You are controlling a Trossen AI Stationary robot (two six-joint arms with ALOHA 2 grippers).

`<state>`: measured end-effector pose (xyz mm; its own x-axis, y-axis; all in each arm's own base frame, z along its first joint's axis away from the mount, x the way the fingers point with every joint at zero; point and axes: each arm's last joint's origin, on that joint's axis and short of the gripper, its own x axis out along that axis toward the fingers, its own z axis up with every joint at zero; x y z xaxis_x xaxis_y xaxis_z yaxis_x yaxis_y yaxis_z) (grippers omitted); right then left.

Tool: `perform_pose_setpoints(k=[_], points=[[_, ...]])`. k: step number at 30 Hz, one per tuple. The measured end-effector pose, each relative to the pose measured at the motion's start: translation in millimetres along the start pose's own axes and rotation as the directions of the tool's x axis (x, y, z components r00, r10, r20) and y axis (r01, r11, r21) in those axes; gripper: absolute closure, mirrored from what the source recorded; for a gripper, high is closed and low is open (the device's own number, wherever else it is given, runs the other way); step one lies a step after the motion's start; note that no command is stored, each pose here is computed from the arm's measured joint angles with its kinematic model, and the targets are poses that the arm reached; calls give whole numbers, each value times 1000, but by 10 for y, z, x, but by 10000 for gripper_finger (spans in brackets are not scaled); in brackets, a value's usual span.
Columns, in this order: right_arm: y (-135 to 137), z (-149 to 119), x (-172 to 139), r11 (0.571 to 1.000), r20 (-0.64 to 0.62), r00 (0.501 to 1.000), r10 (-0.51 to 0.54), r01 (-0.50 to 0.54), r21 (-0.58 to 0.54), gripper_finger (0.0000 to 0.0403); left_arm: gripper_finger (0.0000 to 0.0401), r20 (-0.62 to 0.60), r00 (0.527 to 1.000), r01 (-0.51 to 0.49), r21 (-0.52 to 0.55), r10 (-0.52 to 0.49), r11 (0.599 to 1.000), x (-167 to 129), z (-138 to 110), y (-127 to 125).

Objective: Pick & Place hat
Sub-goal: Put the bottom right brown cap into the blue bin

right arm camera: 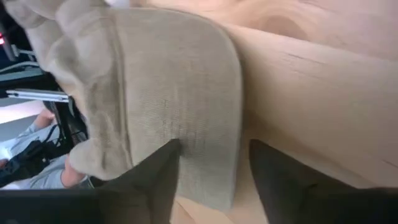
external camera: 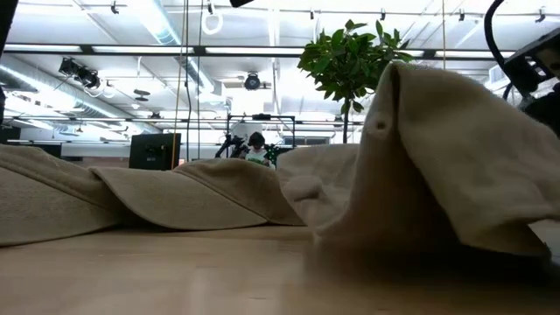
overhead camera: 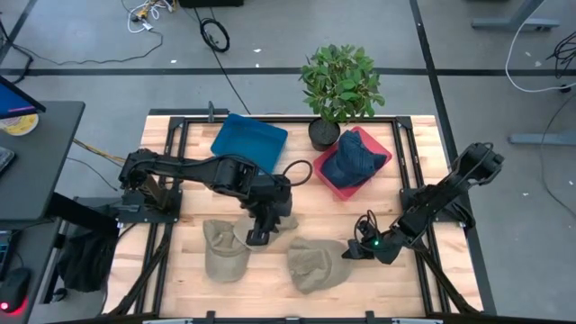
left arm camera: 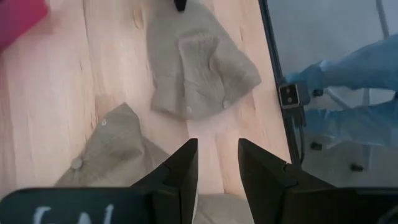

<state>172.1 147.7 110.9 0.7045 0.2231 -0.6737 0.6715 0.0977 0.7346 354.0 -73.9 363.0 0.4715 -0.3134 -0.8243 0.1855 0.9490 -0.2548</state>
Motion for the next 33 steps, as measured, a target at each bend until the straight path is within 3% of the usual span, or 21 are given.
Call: perform_pose_setpoints(k=[8, 13, 22, 28, 33], points=[[100, -12, -9, 984, 47, 991, 122, -115, -138, 384, 284, 79, 996, -29, -22, 31, 999, -3, 73, 0], [231, -51, -40, 949, 23, 967, 253, -243, -202, 392, 284, 90, 987, -122, -95, 130, 988, -4, 75, 31], [436, -54, -288, 887, -12, 921, 391, -380, -264, 399, 284, 89, 986, -122, -169, 138, 978, 2, 73, 23], [641, -21, -615, 790, -34, 839, 544, -525, -316, 401, 284, 62, 950, -284, -241, 306, 928, -6, 30, 69], [742, 33, -866, 711, -24, 774, 633, -593, -379, 402, 284, -56, 927, -369, -306, 370, 878, -29, -98, 79]])
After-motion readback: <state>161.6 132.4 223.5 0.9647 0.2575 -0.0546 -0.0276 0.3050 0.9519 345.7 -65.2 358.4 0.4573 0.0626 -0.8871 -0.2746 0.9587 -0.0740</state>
